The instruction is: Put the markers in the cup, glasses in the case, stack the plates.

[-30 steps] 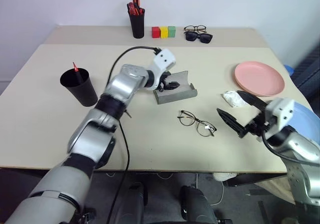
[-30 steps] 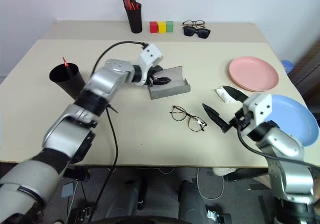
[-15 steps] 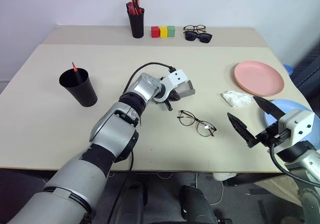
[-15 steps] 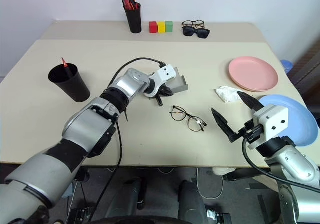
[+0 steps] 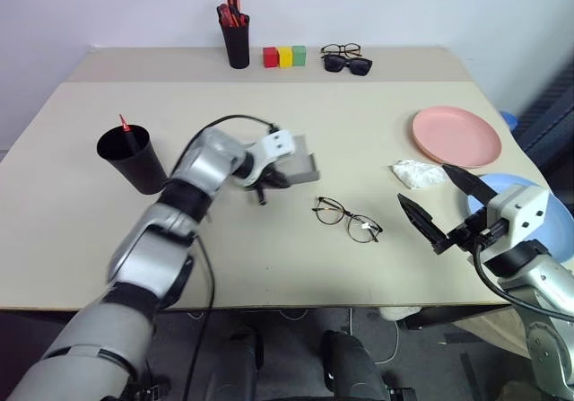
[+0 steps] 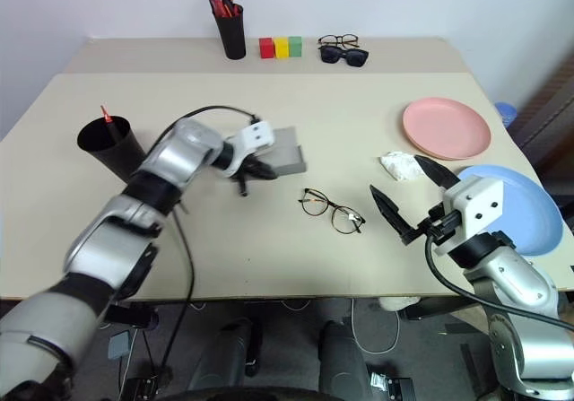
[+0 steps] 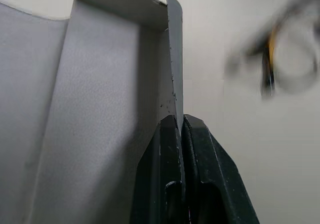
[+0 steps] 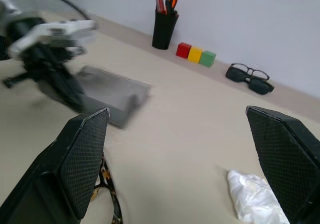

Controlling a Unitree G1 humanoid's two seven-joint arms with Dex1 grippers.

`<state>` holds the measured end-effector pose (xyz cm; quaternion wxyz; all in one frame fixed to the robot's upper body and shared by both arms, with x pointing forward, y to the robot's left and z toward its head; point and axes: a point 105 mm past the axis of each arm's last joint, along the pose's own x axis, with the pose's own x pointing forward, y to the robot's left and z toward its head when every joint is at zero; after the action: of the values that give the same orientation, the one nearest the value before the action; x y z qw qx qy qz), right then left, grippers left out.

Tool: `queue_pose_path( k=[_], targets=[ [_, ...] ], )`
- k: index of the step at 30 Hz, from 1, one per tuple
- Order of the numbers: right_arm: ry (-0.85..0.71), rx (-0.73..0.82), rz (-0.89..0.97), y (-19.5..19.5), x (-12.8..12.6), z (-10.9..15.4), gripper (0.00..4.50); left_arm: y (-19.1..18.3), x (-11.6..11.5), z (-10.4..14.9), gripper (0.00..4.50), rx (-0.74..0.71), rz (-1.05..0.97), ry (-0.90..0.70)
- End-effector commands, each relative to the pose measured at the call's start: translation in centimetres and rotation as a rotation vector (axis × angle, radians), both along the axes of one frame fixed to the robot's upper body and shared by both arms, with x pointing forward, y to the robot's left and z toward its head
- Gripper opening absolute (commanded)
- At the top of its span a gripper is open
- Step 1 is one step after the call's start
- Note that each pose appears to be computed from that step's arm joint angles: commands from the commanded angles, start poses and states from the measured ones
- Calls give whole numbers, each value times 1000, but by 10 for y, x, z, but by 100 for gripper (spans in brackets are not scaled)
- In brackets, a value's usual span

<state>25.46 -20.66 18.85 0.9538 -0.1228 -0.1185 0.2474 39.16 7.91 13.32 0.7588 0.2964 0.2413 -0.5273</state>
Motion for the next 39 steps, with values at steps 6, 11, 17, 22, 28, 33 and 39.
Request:
queue_pose_path(
  k=[6,11,17,22,28,33,39],
  targets=[
    [-38,-10,47,4,8,8,450,32,-77,3,4,88,-238,59],
    [-37,-14,55,3,10,9,450,24,-100,-4,4,98,-317,103],
    [-39,-18,41,1,8,10,450,-19,-98,-16,4,88,-375,94],
    [-47,-21,-2,-6,2,11,450,-61,-68,-32,4,167,-331,28],
    [-45,-25,-56,-15,-10,10,450,-95,-54,-30,4,149,-336,-13],
    [-29,-32,-71,-20,-19,9,450,-104,-49,-26,4,129,-376,-39],
    [63,-35,-27,-21,-43,-3,450,-79,-43,-18,4,86,-387,-73]
  ],
)
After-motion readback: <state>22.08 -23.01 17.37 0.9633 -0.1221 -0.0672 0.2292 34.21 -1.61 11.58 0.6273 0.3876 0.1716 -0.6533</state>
